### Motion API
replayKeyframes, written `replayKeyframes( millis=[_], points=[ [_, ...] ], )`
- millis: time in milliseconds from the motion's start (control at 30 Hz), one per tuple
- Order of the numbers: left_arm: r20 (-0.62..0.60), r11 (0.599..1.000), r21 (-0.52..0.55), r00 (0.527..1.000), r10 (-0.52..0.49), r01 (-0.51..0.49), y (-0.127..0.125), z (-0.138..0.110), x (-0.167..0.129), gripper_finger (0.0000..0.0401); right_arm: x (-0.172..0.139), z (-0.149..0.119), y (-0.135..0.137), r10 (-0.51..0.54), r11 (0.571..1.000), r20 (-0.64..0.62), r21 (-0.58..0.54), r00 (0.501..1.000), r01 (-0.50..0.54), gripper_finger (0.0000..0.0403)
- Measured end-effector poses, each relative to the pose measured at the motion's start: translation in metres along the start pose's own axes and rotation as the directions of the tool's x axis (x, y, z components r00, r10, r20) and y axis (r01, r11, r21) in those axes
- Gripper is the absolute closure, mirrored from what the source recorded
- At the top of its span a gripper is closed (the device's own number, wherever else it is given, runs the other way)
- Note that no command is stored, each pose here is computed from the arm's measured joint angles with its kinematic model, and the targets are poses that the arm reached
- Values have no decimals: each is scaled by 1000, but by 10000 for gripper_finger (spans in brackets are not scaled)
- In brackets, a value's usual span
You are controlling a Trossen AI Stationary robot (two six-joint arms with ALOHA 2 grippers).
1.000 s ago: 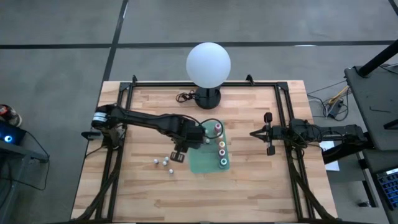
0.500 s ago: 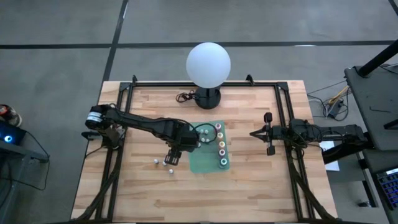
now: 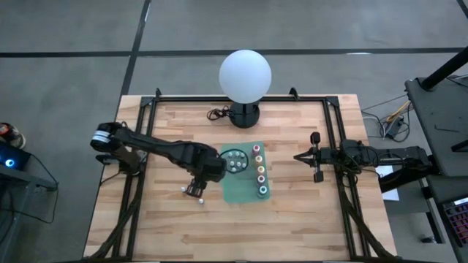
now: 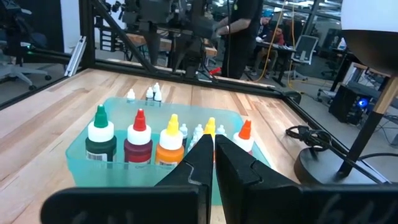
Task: Pick & Place food coloring
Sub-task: Put the left small blue food coloring bottle into the green bin
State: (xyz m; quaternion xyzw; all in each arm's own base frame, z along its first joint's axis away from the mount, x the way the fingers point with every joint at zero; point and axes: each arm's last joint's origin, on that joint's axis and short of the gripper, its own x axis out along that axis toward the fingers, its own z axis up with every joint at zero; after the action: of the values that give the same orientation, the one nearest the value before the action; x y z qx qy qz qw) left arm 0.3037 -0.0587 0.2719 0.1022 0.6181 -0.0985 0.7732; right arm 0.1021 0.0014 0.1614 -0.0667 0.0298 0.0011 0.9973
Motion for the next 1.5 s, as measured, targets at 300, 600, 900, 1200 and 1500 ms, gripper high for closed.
replayKeyframes(
  millis=[300, 600, 900, 1200, 1500],
  points=[
    [-8, 999, 53, 1000, -12, 12, -17, -15, -2, 208, 0, 0, 0, 0, 1000, 0, -1, 1000, 0, 394],
    [11, 993, 117, 1000, -12, 11, -33, -39, -11, 208, 0, 0, 0, 0, 1000, 0, -1, 1000, 0, 394],
    [-8, 982, 190, 1000, -25, 26, -49, -59, -10, 208, 0, 0, 0, -1, 1000, 0, -2, 1000, 1, 394],
    [-32, 976, 217, 999, -27, 34, -54, -74, 3, 208, 0, 0, 0, -1, 1000, 0, -1, 1000, 1, 394],
    [-28, 974, 225, 999, -28, 34, -54, -79, 19, 208, 0, 0, 0, -1, 1000, 0, 0, 1000, 1, 394]
  ],
)
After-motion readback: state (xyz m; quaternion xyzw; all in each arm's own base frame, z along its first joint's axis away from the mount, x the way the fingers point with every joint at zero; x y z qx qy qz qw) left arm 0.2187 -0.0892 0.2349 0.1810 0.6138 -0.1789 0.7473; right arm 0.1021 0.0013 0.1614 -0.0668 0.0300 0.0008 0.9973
